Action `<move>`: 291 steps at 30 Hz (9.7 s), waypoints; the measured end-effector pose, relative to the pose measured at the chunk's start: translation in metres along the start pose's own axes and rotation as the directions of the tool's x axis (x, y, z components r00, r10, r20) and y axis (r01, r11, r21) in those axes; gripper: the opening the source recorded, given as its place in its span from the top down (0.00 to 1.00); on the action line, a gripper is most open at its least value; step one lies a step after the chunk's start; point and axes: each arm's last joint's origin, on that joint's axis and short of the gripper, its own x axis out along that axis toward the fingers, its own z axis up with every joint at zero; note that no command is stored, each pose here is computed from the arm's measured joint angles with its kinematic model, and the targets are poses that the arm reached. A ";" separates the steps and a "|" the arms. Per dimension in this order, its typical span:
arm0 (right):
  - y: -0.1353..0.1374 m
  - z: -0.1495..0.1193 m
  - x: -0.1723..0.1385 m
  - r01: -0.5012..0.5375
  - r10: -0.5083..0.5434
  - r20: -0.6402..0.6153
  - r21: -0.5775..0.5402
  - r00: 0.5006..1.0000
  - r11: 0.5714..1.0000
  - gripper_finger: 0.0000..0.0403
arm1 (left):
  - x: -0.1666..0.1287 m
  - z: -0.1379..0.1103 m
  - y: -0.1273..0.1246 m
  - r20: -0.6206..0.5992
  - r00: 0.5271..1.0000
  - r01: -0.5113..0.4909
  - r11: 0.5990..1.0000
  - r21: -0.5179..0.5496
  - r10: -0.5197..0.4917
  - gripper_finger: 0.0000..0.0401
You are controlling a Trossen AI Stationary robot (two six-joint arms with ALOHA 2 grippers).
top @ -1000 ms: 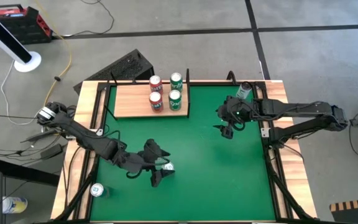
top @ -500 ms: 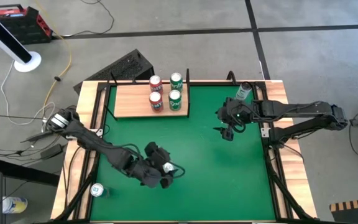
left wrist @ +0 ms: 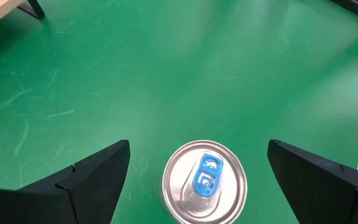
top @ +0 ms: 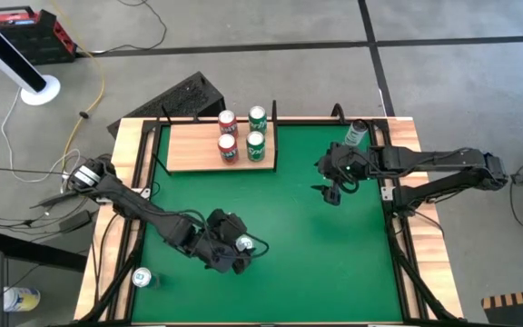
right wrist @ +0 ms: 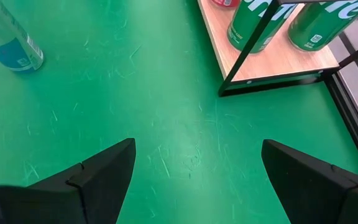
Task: Place canned beverage on shelf
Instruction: Put the right blue soda can on the shelf
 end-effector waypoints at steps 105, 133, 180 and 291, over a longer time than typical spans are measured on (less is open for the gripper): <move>-0.026 -0.009 0.002 0.074 -0.084 -0.094 -0.103 0.992 0.992 0.07 | -0.038 0.166 0.431 -0.214 0.976 0.066 0.889 0.453 0.036 0.43; -0.052 -0.015 0.002 0.149 -0.157 -0.144 -0.067 0.977 0.987 0.07 | -0.030 0.161 0.441 -0.240 0.970 0.084 0.902 0.424 0.023 0.43; -0.052 -0.017 0.002 0.144 -0.153 -0.161 -0.066 0.975 0.987 0.07 | -0.019 0.162 0.435 -0.273 0.961 0.072 0.902 0.426 0.053 0.39; -0.163 0.195 0.178 -0.157 0.400 0.672 -0.394 0.624 0.906 0.08 | -0.093 0.232 0.337 0.283 0.894 0.108 0.778 0.618 -0.349 0.44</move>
